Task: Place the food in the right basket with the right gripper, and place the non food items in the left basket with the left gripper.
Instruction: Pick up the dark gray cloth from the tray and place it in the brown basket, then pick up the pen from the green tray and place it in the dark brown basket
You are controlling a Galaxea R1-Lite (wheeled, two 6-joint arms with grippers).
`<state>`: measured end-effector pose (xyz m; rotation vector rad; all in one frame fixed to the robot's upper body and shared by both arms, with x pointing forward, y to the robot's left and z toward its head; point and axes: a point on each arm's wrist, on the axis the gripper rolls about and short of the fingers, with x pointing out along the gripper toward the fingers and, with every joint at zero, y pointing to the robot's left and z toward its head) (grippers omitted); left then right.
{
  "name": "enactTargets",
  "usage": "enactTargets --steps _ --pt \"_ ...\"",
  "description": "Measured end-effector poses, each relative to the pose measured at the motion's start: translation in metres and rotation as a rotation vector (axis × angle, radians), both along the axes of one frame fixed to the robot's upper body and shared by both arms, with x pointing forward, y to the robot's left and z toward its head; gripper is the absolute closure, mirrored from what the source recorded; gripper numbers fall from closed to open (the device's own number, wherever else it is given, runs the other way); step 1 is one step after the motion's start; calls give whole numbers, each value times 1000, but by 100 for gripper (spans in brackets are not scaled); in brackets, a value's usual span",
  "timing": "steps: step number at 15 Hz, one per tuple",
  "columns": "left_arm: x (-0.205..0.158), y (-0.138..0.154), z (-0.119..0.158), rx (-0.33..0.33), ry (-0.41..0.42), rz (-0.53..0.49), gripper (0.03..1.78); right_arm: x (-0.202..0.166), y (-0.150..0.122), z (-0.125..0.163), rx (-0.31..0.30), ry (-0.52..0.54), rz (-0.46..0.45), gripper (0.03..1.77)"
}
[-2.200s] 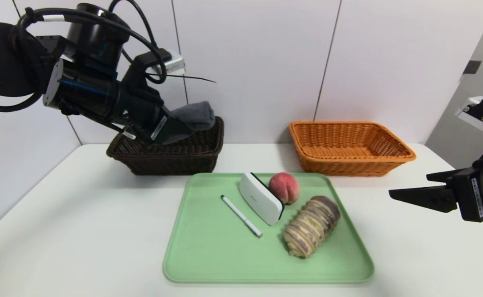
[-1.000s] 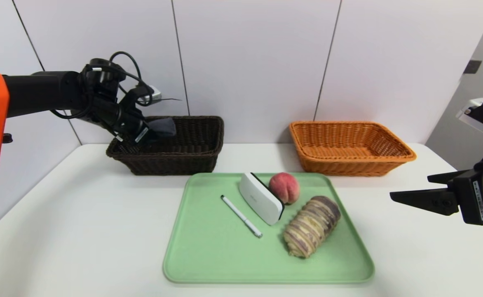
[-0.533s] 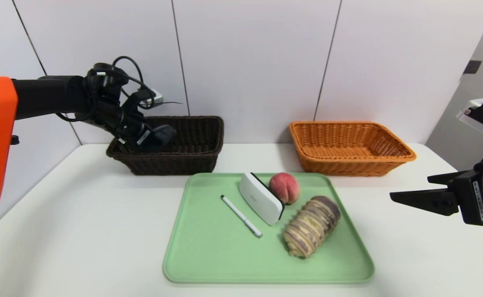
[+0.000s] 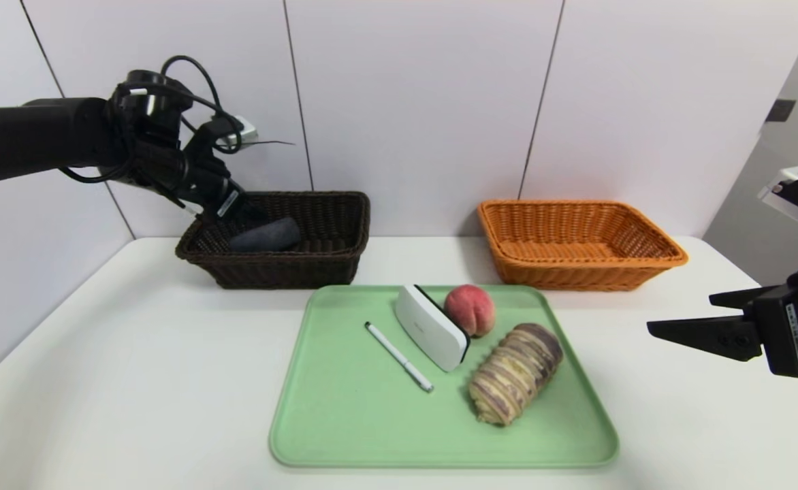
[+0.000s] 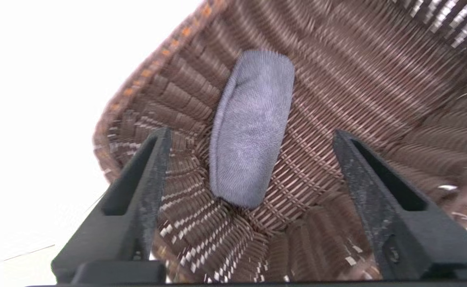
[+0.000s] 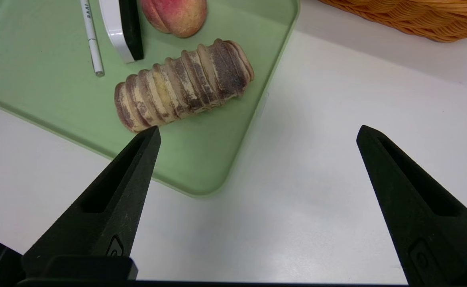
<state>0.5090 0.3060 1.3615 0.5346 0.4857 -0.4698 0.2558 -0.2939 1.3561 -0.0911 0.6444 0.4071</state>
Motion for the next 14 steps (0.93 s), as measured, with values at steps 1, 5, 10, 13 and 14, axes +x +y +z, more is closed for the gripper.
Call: enactTargets --steps 1,5,10,13,14 --pt "-7 -2 11 -22 -18 7 33 -1 0 0 1 -3 0 10" --pt "-45 -33 51 -158 -48 -3 24 -1 0 1 37 -38 -17 10" --pt "-100 -88 67 -264 20 -115 17 -1 0 0 49 -33 -24 10" --pt "-132 -122 60 -248 77 -239 15 -1 0 0 49 -33 -23 10" --pt "-141 -132 56 -237 97 -279 15 -1 0 0 50 -33 -23 10"
